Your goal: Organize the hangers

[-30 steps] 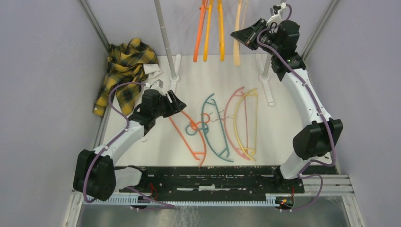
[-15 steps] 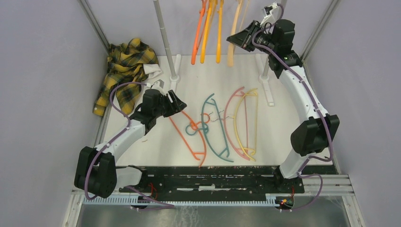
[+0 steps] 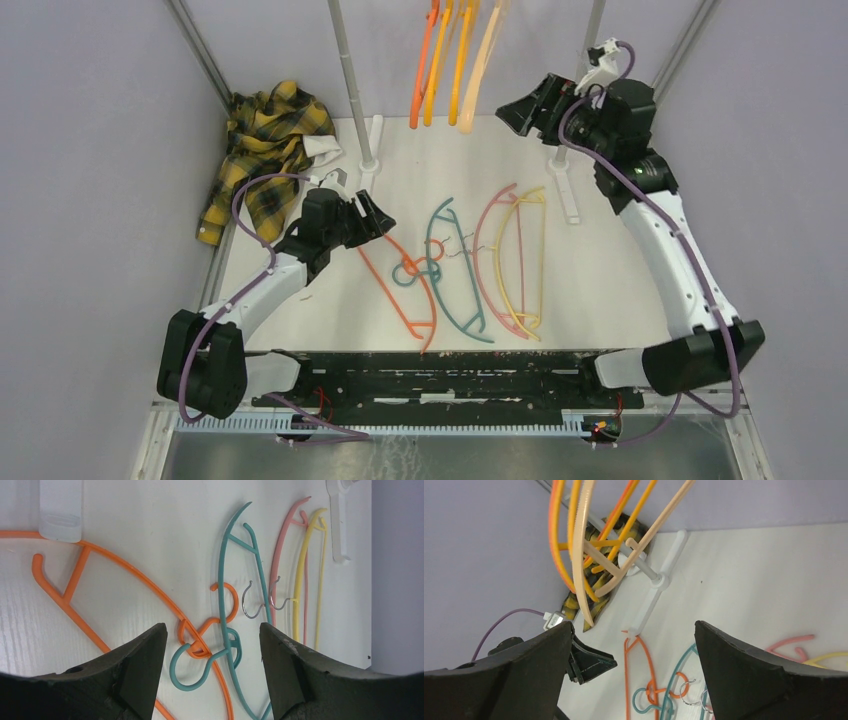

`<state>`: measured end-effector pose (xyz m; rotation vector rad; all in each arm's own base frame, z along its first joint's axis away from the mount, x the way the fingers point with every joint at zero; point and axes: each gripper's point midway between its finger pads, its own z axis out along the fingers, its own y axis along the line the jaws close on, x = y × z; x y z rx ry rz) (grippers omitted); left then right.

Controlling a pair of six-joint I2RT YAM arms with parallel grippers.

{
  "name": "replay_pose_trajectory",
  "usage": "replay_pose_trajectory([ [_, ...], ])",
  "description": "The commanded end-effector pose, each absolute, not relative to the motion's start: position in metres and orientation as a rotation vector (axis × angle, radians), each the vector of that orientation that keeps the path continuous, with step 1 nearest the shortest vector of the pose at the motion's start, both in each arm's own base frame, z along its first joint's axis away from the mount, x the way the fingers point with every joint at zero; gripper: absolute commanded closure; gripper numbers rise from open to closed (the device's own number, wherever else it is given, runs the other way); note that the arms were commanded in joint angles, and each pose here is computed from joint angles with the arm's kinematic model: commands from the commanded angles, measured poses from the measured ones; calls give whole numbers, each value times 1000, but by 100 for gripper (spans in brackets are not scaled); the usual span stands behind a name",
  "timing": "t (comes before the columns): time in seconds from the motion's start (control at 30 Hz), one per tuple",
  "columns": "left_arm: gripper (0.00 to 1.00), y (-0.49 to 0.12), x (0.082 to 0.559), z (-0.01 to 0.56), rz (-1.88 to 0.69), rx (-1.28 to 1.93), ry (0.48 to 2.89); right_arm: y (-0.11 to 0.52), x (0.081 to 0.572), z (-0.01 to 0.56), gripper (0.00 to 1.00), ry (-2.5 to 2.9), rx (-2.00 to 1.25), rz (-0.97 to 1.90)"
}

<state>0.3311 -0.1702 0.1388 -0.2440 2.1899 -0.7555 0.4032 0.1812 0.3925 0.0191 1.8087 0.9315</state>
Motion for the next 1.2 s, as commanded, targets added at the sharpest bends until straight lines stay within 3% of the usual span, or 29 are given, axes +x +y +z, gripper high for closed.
replay_pose_trajectory([
  [0.0, 24, -170, 339, 149, -727, -178, 2142, 154, 371, 428, 0, 1683, -9, 780],
  [0.33, 23, -172, 338, 130, -733, -175, 2174, 139, 322, 320, 1, 1918, 23, 672],
  [0.67, 24, -172, 333, 112, -741, -198, 2204, 223, 264, 179, 25, 2216, -250, 652],
  [1.0, 25, -168, 329, 93, -707, -209, 2244, 299, 215, 82, 30, 2366, -563, 519],
  [1.17, 25, -166, 325, 98, -709, -207, 2232, 310, 221, 55, 40, 2404, -588, 460],
])
